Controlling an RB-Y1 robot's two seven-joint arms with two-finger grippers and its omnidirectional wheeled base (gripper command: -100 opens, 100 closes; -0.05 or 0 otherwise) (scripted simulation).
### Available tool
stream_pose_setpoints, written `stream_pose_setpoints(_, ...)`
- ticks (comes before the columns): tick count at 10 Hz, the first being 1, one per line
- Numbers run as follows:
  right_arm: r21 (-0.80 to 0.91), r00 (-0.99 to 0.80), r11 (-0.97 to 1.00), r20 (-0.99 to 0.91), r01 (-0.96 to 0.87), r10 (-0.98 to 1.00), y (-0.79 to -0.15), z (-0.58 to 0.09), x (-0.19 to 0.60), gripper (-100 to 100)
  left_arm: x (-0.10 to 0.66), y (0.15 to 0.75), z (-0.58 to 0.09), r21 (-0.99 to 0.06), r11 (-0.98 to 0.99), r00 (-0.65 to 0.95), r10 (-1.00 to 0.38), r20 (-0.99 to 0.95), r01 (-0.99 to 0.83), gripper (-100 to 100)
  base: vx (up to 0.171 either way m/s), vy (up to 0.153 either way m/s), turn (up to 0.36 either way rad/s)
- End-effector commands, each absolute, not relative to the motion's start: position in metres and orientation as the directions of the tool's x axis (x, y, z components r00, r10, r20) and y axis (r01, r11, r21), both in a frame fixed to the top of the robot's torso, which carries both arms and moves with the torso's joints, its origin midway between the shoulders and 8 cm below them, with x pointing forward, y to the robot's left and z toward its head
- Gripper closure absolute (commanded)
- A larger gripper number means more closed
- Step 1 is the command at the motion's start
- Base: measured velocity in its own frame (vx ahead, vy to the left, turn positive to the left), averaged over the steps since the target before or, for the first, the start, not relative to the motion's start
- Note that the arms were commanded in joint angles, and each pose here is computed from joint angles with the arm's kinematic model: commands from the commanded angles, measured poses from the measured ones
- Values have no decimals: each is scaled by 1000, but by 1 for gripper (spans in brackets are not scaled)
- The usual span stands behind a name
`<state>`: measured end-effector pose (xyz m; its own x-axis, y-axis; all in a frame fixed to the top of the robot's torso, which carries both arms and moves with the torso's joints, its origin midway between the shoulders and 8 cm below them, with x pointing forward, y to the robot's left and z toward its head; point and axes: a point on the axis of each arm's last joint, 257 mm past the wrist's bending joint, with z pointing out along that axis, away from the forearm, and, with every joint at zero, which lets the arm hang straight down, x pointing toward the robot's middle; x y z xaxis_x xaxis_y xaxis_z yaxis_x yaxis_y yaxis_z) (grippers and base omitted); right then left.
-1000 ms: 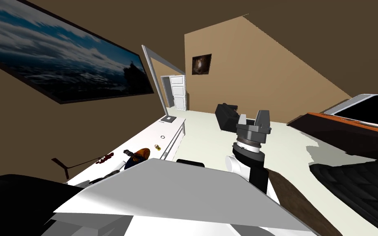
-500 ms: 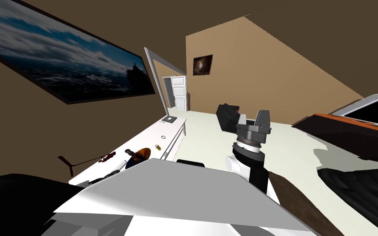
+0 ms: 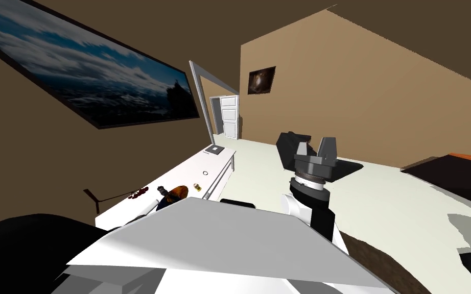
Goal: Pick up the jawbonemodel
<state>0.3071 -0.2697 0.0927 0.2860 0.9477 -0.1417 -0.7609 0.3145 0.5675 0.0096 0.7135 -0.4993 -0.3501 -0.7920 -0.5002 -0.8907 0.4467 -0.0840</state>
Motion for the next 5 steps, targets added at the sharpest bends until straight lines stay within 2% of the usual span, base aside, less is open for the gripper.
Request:
stream_pose_setpoints(1,567,286,315,-142,-761,948,-270,93,307,0,8,712,-495,-83,475,-375,-779,-502,-876,100,132,-7,211)
stream_pose_setpoints(3,567,286,315,-142,-761,948,-270,93,307,0,6,711,-490,-83,508,-403,-762,-506,-857,100,129,-4,173)
stream_pose_setpoints(4,567,286,315,-142,-761,948,-270,93,307,0,6,712,-491,-83,495,-392,-769,-504,-865,100,62,-2,32)
stream_pose_setpoints(5,567,286,314,-142,-761,948,-270,93,307,0,6,712,-491,-82,499,-396,-767,-504,-863,0,11,-1,-8)
